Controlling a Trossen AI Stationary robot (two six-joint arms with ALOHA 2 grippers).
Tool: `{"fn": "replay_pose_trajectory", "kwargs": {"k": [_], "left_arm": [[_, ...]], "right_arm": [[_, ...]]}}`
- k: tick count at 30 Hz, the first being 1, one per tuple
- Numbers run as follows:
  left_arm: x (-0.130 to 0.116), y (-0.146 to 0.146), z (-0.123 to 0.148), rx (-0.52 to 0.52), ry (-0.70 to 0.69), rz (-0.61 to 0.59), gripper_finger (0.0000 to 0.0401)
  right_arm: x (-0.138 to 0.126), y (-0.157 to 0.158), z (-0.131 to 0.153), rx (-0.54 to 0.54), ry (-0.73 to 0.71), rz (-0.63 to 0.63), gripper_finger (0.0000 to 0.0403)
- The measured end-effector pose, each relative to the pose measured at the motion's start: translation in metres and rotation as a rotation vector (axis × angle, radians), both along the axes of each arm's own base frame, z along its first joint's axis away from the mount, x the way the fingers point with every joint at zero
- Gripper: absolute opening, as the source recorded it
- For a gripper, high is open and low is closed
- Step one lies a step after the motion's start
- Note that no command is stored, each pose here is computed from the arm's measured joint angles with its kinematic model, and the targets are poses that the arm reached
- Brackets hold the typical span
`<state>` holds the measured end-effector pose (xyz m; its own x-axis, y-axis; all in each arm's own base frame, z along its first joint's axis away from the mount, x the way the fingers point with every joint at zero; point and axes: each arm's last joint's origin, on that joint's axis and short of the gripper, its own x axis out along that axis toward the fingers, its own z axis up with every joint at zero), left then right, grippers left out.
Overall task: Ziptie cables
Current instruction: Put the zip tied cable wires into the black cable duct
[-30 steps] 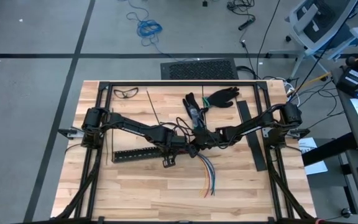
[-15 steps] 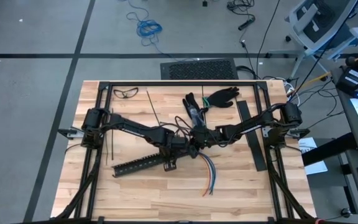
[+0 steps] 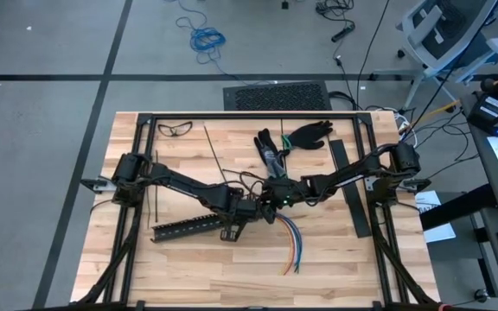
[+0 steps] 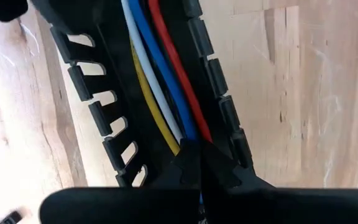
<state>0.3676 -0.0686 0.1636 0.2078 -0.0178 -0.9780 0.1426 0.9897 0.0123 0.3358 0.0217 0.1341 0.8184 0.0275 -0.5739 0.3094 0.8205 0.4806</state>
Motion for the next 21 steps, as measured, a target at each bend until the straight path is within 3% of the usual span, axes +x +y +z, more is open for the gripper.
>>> {"fn": "replay_pose_trajectory", "kwargs": {"k": [7,13,18,21], "left_arm": [[0.000,-0.001,0.000,0.009,-0.003,0.001,0.0000],[0.000,-0.001,0.000,0.004,-0.007,0.002,0.0000],[0.001,-0.002,0.000,0.001,-0.015,0.003,0.0000],[0.001,-0.002,0.000,-0.001,-0.016,0.003,0.0000]], "right_arm": [[-0.003,0.003,-0.029,0.033,0.072,-0.030,0.0154],[0.006,0.003,-0.036,0.085,-0.025,-0.064,0.0136],[0.007,0.004,-0.036,0.072,-0.044,-0.083,0.0097],[0.006,0.004,-0.037,0.079,-0.029,-0.089,0.0037]]}}
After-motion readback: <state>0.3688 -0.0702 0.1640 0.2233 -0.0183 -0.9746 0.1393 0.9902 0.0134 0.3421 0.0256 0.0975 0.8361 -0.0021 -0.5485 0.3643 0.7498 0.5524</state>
